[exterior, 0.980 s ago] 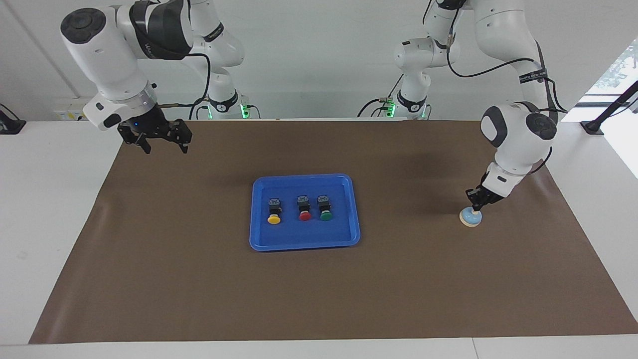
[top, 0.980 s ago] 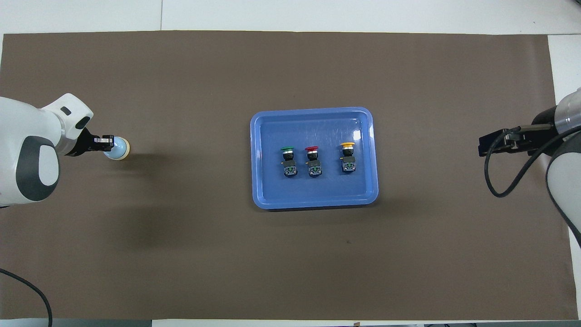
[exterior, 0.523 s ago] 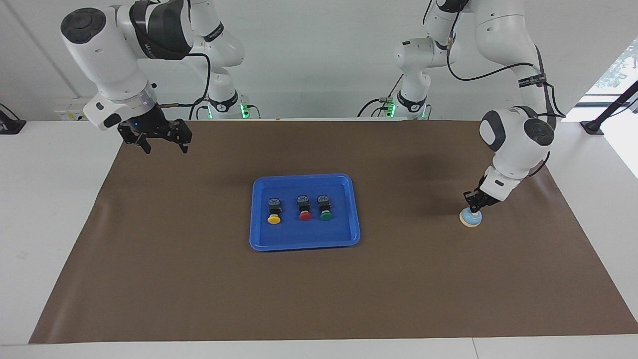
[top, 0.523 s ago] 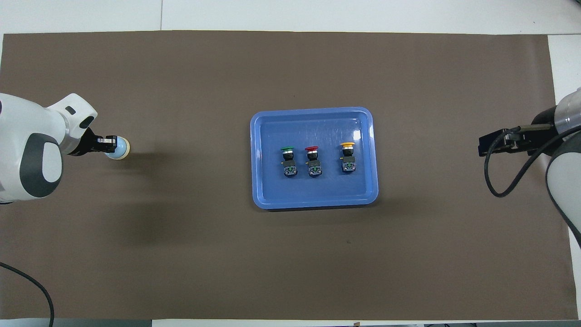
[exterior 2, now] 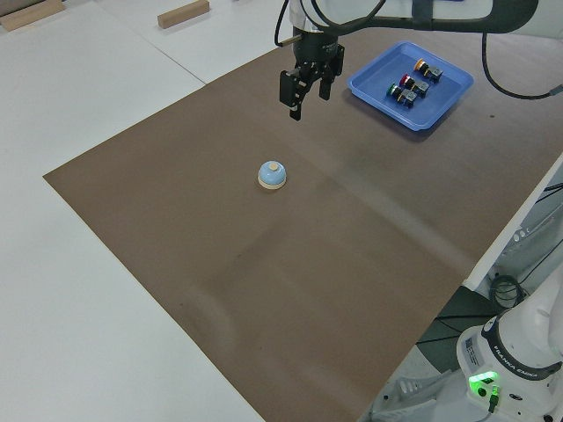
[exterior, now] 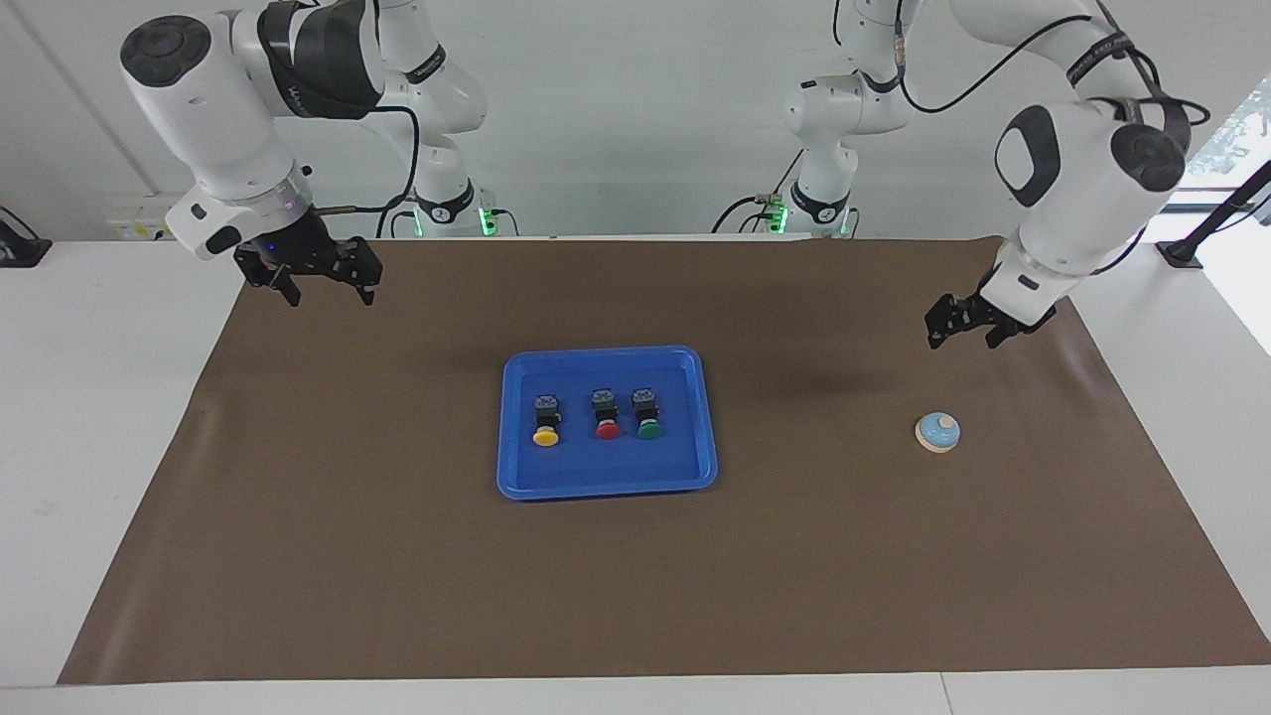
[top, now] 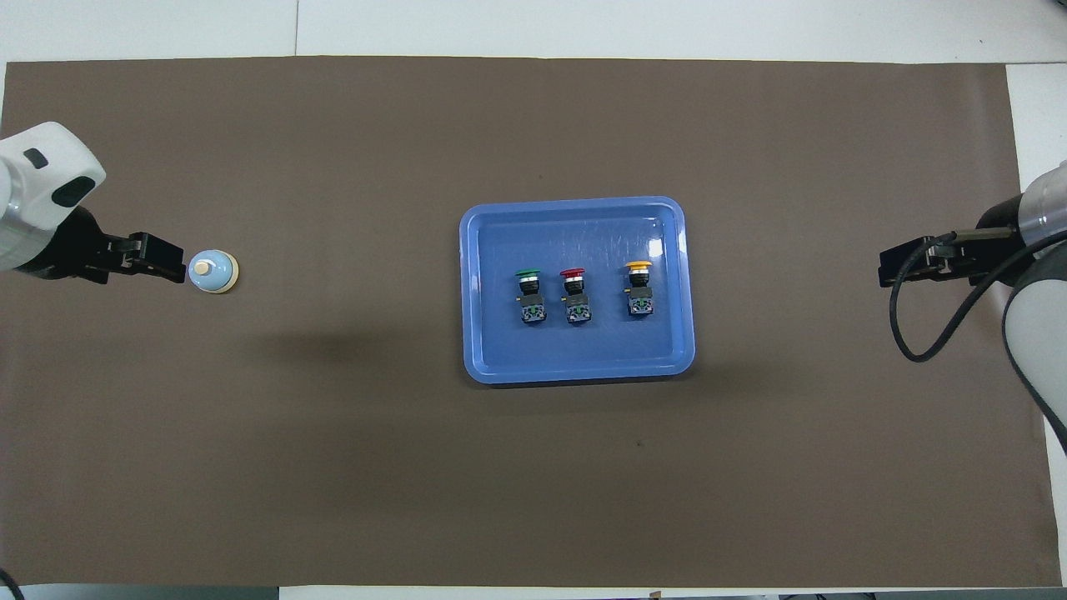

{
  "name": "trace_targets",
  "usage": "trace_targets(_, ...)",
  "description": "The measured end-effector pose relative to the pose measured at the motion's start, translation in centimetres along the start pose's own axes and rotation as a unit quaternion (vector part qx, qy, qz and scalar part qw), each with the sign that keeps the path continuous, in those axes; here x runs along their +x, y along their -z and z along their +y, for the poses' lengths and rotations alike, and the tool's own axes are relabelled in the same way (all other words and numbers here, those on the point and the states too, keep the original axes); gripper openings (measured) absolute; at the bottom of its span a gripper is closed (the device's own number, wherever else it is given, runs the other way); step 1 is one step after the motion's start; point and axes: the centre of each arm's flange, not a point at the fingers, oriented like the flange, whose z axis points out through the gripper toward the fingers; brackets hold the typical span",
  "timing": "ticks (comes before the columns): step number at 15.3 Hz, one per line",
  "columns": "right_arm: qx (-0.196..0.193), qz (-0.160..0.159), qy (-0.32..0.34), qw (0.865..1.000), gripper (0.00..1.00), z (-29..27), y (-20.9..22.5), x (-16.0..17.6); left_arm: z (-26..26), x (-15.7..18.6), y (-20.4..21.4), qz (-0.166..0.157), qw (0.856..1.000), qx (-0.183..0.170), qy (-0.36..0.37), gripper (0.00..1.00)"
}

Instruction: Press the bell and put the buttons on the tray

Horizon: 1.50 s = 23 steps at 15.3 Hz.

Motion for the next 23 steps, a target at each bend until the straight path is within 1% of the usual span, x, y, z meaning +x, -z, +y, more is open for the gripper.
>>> trace_targets(2, 0.0, 0.0, 0.0, 1.0, 1.0, 0.0, 0.0, 0.0, 0.1, -1.8, 2.3, 0.001, 1.0, 0.001, 0.001, 1.0)
trace_targets(3, 0.0, 0.0, 0.0, 1.0, 1.0, 0.0, 0.0, 0.0, 0.0, -2.2, 2.6, -0.002, 1.0, 0.001, 0.001, 1.0)
trace_targets(8, 0.0, 0.0, 0.0, 1.0, 1.0, 0.0, 0.0, 0.0, 0.6, -2.1, 2.3, -0.006, 1.0, 0.001, -0.004, 1.0)
trace_targets(16, 0.0, 0.0, 0.0, 1.0, 1.0, 0.0, 0.0, 0.0, 0.1, -2.1, 2.5, -0.004, 1.0, 0.001, 0.0, 1.0)
trace_targets(21, 0.0, 0.0, 0.0, 1.0, 1.0, 0.0, 0.0, 0.0, 0.8, -2.9, 6.5, 0.002, 1.0, 0.002, -0.006, 1.0)
trace_targets(23, 0.0, 0.0, 0.0, 1.0, 1.0, 0.0, 0.0, 0.0, 0.8, -3.1, 7.0, 0.007, 1.0, 0.002, -0.006, 1.0)
